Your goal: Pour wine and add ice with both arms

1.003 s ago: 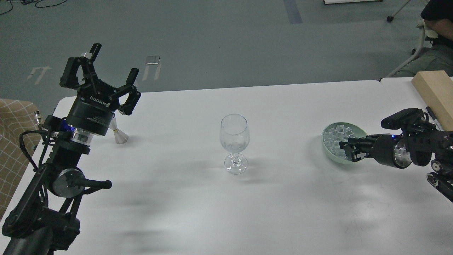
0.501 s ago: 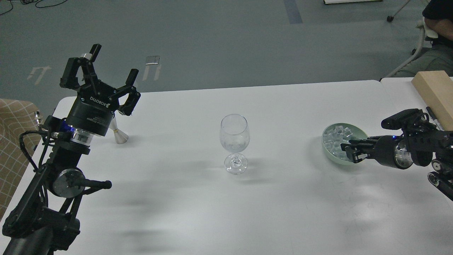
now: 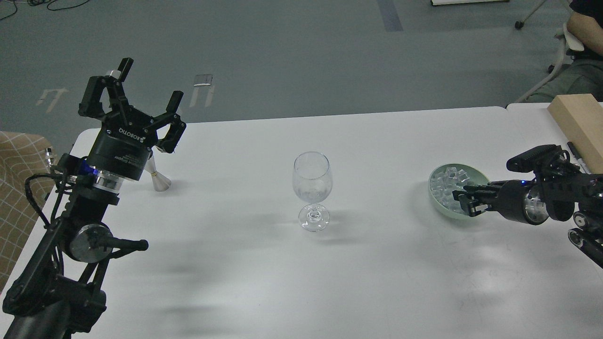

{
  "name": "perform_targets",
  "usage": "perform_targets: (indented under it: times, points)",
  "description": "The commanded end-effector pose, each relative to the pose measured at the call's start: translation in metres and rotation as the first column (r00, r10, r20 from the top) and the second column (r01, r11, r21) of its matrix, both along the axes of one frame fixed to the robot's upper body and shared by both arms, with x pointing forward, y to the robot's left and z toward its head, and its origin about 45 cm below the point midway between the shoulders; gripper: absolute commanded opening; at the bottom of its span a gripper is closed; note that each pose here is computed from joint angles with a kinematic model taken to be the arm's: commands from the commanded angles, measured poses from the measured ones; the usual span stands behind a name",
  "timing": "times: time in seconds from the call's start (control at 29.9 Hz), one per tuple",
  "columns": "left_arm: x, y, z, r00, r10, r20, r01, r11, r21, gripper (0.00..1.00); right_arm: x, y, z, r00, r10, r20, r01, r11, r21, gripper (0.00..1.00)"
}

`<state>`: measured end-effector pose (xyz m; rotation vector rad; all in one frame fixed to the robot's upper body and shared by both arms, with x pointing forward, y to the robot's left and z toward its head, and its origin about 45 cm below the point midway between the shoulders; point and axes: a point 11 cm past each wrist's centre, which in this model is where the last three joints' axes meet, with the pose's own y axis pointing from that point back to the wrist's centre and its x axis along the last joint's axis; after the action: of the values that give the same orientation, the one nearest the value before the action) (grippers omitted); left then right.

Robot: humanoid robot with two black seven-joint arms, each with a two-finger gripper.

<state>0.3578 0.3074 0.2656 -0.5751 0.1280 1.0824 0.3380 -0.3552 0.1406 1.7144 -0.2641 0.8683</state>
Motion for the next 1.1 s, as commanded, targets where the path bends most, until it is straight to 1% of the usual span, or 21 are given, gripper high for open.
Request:
perform_targets:
  times: [0.0,0.6,0.8,1.07]
  points:
    - [0.0,0.0,-0.001,1.0,0.002,-0.002,-0.002,1.0,0.0,0.98,0.001,0.001,0.001,1.0,0.001,0.004,-0.001,1.0,0.001,0.23]
    - [0.0,0.001,-0.001,1.0,0.003,-0.002,-0.003,1.0,0.0,0.98,0.004,0.007,0.005,1.0,0.02,0.013,-0.02,1.0,0.023,0.17]
    - [0.001,0.0,-0.001,1.0,0.002,-0.002,-0.002,1.0,-0.001,0.98,0.007,0.008,0.015,0.999,0.039,0.036,-0.041,0.998,0.04,0.16]
    - [0.0,0.0,-0.001,1.0,-0.001,-0.005,0.001,1.0,0.003,0.98,0.01,0.004,0.041,0.994,0.061,0.094,-0.064,0.998,0.029,0.16]
